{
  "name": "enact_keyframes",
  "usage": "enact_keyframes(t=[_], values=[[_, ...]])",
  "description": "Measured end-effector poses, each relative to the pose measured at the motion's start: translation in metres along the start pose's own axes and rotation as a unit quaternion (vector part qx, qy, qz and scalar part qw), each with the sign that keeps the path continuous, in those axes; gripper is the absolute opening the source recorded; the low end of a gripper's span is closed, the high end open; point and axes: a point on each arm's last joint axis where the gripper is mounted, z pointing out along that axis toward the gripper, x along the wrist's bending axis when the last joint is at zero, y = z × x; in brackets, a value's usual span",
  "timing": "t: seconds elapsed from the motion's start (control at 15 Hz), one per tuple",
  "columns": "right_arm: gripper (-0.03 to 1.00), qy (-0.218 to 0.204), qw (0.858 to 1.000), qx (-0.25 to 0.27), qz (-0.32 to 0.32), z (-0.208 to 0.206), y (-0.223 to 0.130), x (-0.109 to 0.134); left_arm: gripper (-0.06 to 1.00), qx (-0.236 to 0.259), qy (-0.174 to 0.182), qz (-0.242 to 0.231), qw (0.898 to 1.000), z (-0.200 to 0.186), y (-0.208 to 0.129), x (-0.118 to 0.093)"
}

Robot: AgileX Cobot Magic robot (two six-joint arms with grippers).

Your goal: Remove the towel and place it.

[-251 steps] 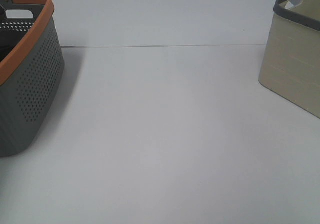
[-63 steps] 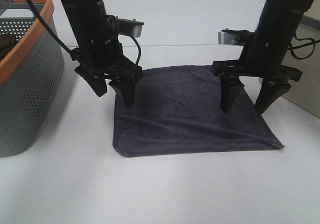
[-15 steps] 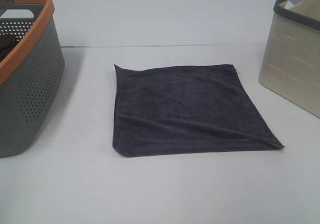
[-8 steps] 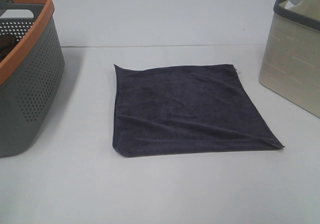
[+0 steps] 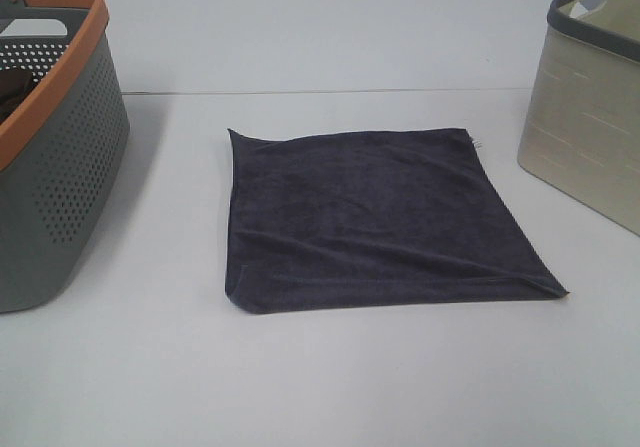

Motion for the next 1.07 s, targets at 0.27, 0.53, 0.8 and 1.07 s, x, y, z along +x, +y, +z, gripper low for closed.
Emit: enact_keyframes(t=[0.27, 0.53, 0.8, 1.07], values=[[0.66, -0.017, 1.000, -0.003, 0.019, 0.0014, 0.0000, -0.0031, 0.71, 0.000, 0.006, -0.017, 1.000, 0.0000, 0.0000, 0.0012], [0.66, -0.023, 0.999, -0.004, 0.024, 0.0014, 0.0001, -0.0043, 0.71, 0.000, 0.008, -0.017, 1.000, 0.0000, 0.0000, 0.0014], [0.66, -0.023, 0.999, -0.004, 0.026, 0.0014, 0.0001, -0.0043, 0.71, 0.000, 0.008, -0.017, 1.000, 0.0000, 0.0000, 0.0014], [0.66, -0.023, 0.999, -0.004, 0.026, 0.0014, 0.0001, -0.0043, 0.71, -0.001, 0.008, -0.017, 1.000, -0.0002, 0.0000, 0.0014]])
